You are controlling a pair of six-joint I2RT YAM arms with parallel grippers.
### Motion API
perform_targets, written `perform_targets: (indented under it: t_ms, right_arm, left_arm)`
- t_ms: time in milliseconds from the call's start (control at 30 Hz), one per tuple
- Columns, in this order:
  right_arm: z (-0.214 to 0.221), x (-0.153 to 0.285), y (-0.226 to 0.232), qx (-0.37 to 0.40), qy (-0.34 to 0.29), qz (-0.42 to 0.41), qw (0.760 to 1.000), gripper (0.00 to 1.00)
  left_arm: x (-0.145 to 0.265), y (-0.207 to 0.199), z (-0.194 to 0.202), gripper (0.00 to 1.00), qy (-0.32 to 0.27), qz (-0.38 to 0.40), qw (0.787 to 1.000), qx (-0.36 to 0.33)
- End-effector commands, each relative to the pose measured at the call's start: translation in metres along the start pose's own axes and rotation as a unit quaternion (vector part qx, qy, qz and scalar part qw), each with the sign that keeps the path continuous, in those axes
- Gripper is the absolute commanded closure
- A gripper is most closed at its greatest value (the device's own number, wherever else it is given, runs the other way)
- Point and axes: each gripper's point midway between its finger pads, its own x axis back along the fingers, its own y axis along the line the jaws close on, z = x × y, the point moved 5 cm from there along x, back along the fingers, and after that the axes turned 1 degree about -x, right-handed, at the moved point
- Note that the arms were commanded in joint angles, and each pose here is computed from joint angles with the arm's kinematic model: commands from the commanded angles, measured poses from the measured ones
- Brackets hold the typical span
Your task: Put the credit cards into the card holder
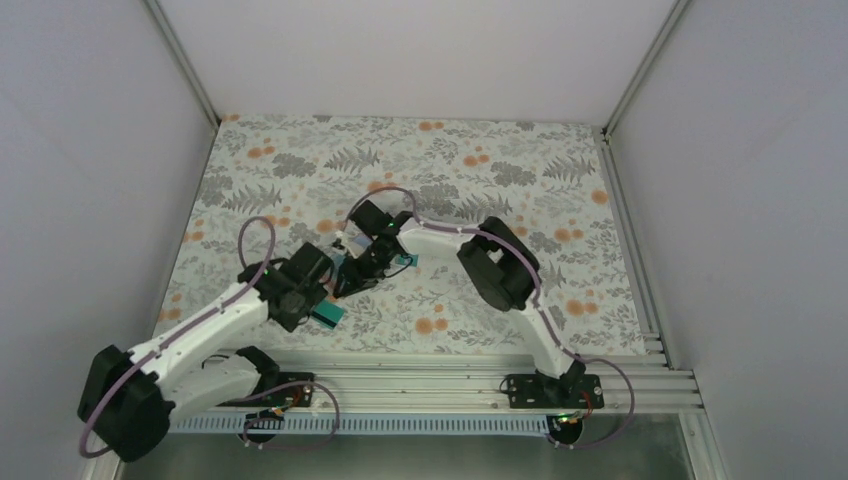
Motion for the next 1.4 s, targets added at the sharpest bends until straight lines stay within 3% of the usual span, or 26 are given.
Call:
perform_targets:
  t_ms: [0, 200, 433, 767, 900, 1100, 1367]
  right_arm:
    - [0.008, 0.042, 0.024, 0.025, -0.051, 0.036, 0.998, 0.69]
    - [0.033, 0.075, 0.022, 0.007, -0.086, 0.076, 0.993, 0.7]
    - [0.061, 0.111, 0.019, -0.015, -0.116, 0.083, 0.99, 0.73]
    - [0.1, 0.128, 0.016, -0.057, -0.131, 0.074, 0.987, 0.72]
    - [0.127, 0.121, 0.001, -0.116, -0.134, 0.071, 0.982, 0.72]
    - [0.155, 0.111, -0.012, -0.2, -0.155, 0.081, 0.964, 0.69]
    - [0.172, 0.088, 0.005, -0.291, -0.206, 0.077, 0.931, 0.63]
  left_arm:
    - [-0.007, -0.012, -0.031, 0.38, -0.022, -0.018, 0.995, -0.093]
    - [-0.038, -0.031, -0.039, 0.51, 0.019, 0.012, 0.989, -0.148]
    - [-0.067, -0.032, -0.025, 0.65, 0.084, -0.032, 0.979, -0.184]
    - [-0.06, -0.032, 0.031, 0.66, 0.146, -0.036, 0.963, -0.223]
    - [-0.051, -0.03, 0.046, 0.66, 0.155, -0.024, 0.96, -0.232]
    - [-0.047, -0.033, 0.065, 0.66, 0.171, 0.008, 0.946, -0.277]
    - [-0.042, -0.035, 0.076, 0.66, 0.184, 0.049, 0.924, -0.332]
